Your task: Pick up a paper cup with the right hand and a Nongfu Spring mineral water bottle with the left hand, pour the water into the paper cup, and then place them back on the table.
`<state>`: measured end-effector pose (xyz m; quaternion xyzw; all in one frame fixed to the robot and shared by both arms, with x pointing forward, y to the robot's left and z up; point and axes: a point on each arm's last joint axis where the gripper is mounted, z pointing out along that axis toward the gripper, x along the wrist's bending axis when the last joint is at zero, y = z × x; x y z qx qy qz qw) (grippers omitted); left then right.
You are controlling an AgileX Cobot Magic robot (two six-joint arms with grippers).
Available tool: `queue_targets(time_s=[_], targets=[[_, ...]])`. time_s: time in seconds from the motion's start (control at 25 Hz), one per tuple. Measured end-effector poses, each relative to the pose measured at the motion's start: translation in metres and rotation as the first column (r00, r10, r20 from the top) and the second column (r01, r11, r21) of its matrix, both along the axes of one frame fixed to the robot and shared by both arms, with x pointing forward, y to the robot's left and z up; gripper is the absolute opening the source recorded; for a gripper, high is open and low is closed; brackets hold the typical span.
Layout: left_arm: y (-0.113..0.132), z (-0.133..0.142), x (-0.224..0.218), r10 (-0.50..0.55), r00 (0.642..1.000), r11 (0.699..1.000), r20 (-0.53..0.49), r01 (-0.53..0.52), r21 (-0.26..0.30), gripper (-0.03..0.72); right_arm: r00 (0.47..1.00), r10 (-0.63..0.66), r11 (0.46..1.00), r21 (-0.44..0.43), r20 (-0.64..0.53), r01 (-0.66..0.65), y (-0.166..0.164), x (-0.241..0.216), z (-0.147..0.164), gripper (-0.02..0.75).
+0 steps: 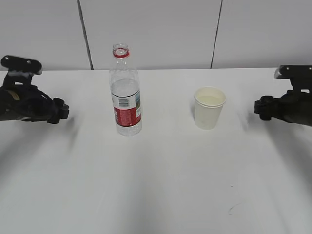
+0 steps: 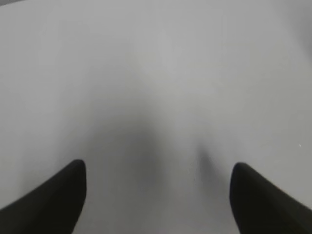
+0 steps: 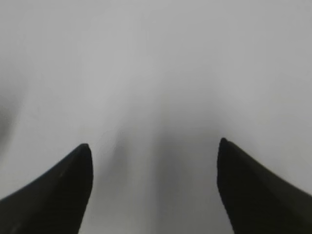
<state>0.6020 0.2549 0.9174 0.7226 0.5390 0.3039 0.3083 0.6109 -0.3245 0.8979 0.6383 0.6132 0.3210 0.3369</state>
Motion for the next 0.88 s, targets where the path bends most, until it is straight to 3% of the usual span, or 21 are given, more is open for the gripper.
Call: queue_targets(time_s=[0.24,0.52,0.88], targets=[[0.002,0.028,0.018,0.042,0.972,0.997,-0.229,-0.028,0.066,0.553,0.976,-0.018,1.0,-0.013,-0.215,0.016,-0.004,0.014,0.034,0.591],[0.005,0.056,0.022,0.091,0.905,0.992,-0.417,-0.045,0.118,0.552,0.886,-0.03,0.999,-0.037,-0.462,0.015,-0.008,0.022,0.066,0.591],[0.007,0.084,0.018,0.139,0.804,0.986,-0.578,-0.058,0.157,0.552,0.794,0.099,0.995,0.041,-0.6,-0.093,0.001,0.025,0.104,0.591]])
